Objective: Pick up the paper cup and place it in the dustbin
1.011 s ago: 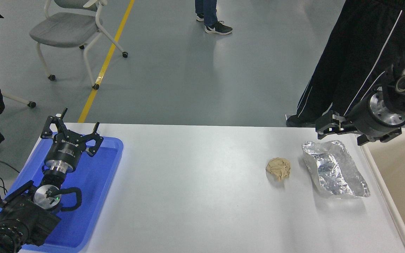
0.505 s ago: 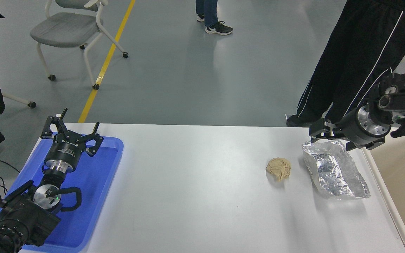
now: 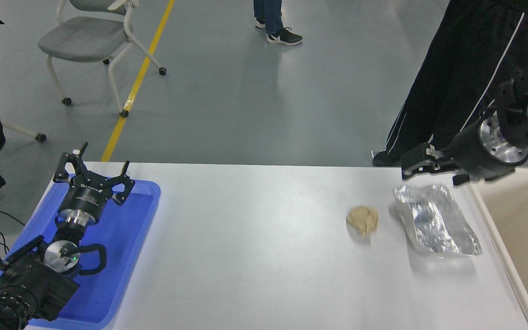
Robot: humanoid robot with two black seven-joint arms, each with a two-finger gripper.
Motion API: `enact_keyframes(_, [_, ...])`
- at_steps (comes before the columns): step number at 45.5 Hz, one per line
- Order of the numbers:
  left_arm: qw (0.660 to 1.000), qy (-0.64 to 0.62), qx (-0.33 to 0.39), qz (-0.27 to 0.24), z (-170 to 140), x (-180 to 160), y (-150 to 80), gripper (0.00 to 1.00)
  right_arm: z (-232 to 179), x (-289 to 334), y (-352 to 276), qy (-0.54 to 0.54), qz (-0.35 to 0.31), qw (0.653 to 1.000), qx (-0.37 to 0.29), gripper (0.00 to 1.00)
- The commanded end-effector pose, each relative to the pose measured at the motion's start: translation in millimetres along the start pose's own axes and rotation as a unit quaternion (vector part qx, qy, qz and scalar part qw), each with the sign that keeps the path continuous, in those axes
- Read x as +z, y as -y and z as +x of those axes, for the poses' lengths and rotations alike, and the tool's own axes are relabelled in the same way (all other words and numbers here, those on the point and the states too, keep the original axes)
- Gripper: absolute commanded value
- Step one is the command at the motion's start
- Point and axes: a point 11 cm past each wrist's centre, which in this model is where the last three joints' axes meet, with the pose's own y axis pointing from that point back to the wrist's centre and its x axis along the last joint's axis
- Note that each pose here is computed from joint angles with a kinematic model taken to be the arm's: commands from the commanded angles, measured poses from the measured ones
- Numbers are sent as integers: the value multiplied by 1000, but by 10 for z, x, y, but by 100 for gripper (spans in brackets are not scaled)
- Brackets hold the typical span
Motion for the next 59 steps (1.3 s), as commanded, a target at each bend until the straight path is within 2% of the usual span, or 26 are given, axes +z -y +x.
enact_keyframes(1, [1000, 0, 0, 0, 1, 0, -1, 100, 0, -297, -680, -63, 3, 998, 7, 100])
enact_keyframes(16, [1000, 0, 1, 0, 7, -3, -7, 100, -17, -423, -760, -88, -11, 996, 3, 100])
enact_keyframes(59, [1000, 0, 1, 0, 7, -3, -7, 100, 57, -412, -809, -49, 17, 999, 13, 100])
